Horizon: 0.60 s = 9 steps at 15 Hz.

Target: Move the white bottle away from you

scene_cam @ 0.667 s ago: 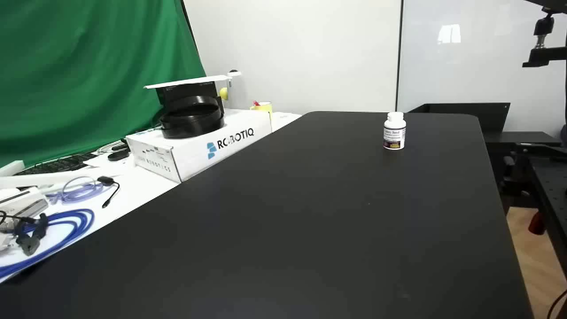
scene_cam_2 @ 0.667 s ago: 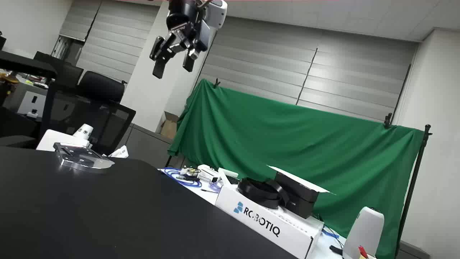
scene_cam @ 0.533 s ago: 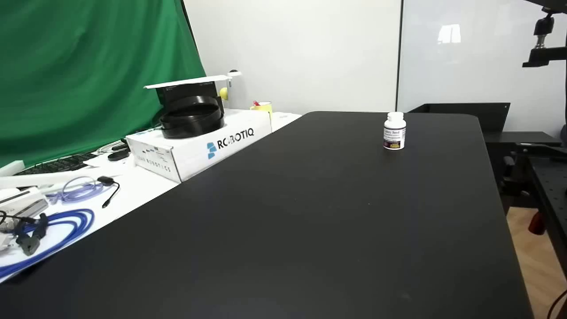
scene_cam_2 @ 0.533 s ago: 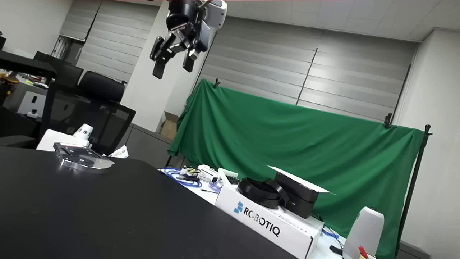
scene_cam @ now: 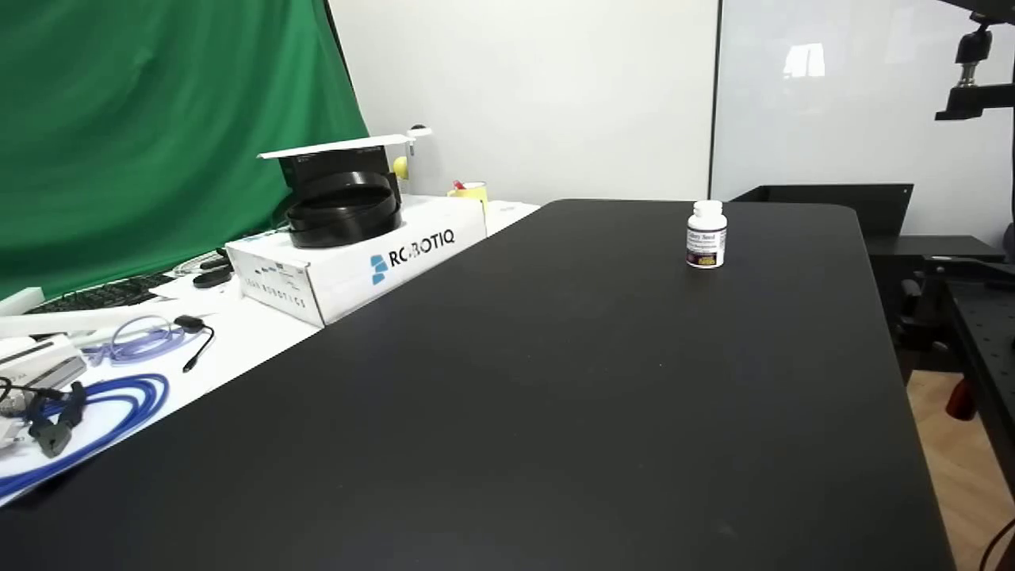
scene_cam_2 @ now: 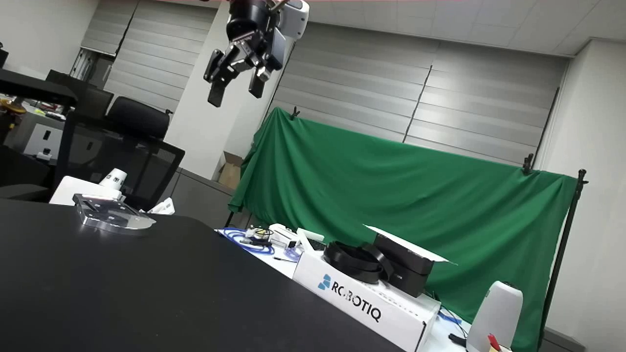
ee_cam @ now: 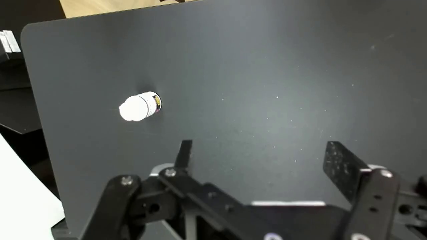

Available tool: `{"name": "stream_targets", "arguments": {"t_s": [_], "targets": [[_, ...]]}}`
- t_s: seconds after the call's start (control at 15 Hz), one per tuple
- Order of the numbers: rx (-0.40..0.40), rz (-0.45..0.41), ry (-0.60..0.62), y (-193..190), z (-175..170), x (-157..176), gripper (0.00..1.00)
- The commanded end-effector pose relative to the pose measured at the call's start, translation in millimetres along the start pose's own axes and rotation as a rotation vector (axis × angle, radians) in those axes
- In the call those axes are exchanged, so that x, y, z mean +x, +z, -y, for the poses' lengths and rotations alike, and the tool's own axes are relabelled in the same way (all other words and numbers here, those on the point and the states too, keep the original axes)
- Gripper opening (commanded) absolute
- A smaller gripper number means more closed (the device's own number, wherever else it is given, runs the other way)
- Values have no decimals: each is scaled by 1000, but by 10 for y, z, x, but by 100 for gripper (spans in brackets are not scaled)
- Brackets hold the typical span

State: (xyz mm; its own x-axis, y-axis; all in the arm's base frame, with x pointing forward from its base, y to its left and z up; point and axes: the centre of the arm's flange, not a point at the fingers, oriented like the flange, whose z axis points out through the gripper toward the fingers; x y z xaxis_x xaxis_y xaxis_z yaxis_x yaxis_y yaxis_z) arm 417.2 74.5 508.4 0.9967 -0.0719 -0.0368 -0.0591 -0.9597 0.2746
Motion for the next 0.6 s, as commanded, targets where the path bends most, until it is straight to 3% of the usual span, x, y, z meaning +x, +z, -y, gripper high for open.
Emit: {"name": "stream_targets", "arguments": {"t_s": [0.0, 0.13, 0.53], "targets": [[0, 0, 0, 0, 0, 0, 100], [15, -2, 0, 22, -82, 17, 100], [130, -37, 28, 263, -926, 175, 100]]}}
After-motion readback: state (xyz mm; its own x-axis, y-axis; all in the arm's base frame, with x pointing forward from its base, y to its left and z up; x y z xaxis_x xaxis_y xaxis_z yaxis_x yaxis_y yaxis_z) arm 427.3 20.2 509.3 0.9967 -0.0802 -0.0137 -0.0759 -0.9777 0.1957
